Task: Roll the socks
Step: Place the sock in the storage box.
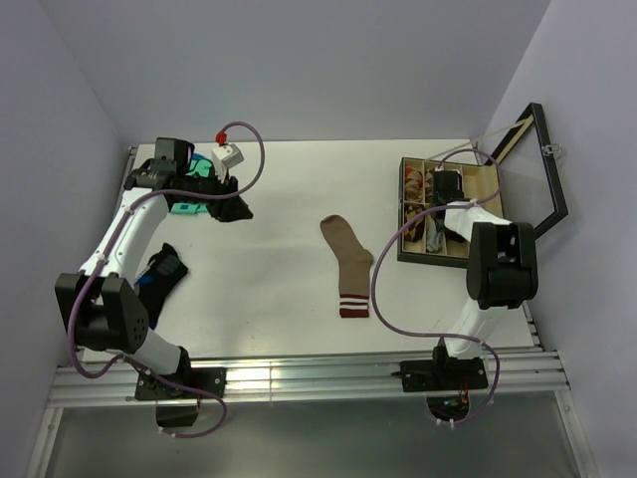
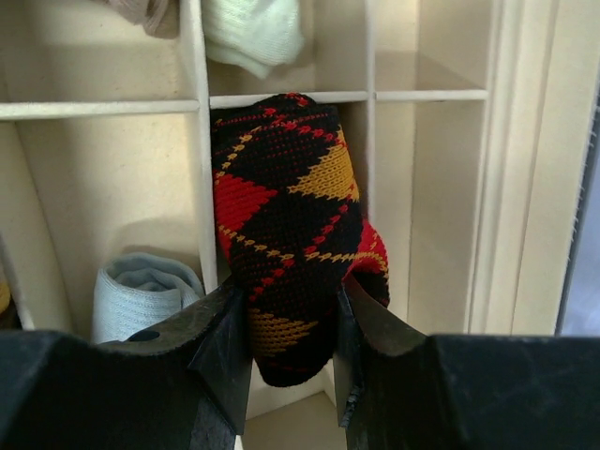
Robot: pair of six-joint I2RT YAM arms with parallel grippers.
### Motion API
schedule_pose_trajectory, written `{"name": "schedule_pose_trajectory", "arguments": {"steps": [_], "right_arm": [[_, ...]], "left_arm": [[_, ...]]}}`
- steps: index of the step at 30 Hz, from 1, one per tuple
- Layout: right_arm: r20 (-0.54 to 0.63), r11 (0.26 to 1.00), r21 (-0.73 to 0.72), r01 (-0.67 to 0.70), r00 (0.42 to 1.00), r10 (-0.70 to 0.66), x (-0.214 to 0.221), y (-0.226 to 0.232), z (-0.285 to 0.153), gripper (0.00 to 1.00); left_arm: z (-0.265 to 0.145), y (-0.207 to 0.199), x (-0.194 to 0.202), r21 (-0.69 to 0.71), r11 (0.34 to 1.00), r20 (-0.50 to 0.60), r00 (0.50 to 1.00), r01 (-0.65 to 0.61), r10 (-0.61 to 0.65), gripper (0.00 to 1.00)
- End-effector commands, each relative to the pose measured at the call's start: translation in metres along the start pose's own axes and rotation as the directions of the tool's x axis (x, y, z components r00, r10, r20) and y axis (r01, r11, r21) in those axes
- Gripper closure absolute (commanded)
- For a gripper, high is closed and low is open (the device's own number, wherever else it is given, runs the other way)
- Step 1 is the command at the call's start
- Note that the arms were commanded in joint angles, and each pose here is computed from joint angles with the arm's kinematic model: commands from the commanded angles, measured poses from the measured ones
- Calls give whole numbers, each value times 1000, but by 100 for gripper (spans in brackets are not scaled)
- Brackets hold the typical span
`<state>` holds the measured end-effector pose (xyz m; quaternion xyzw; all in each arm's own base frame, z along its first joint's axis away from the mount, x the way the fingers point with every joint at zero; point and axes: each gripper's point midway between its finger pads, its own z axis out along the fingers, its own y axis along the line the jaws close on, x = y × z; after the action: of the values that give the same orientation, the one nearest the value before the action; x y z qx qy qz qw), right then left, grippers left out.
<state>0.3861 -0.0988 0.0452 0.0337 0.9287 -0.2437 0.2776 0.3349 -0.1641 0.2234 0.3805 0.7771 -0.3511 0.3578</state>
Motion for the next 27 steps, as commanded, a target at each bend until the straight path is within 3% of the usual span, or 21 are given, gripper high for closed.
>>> {"name": "schedule_pose_trajectory", "arguments": {"steps": [1,9,19,27], "right_arm": [[-114,985,-163,-52,993,33,19,35,2,100],[-270,938,-296,-178,958,96,23,57,-9,100],[-369,935,-202,-290,907,202,29,46,-13,100],[-420,942,-138,-305,880,223,47,35,-9,100]], "left_arm": [[-1,-5,-13,26,999,30,999,-39,38,56],[6,-10,-14,32,999,16,999,-43,43,56],[17,-12,-11,15,999,-16,999,-46,46,57],[31,-9,0,-2,999,-58,997,-42,42,57]]}}
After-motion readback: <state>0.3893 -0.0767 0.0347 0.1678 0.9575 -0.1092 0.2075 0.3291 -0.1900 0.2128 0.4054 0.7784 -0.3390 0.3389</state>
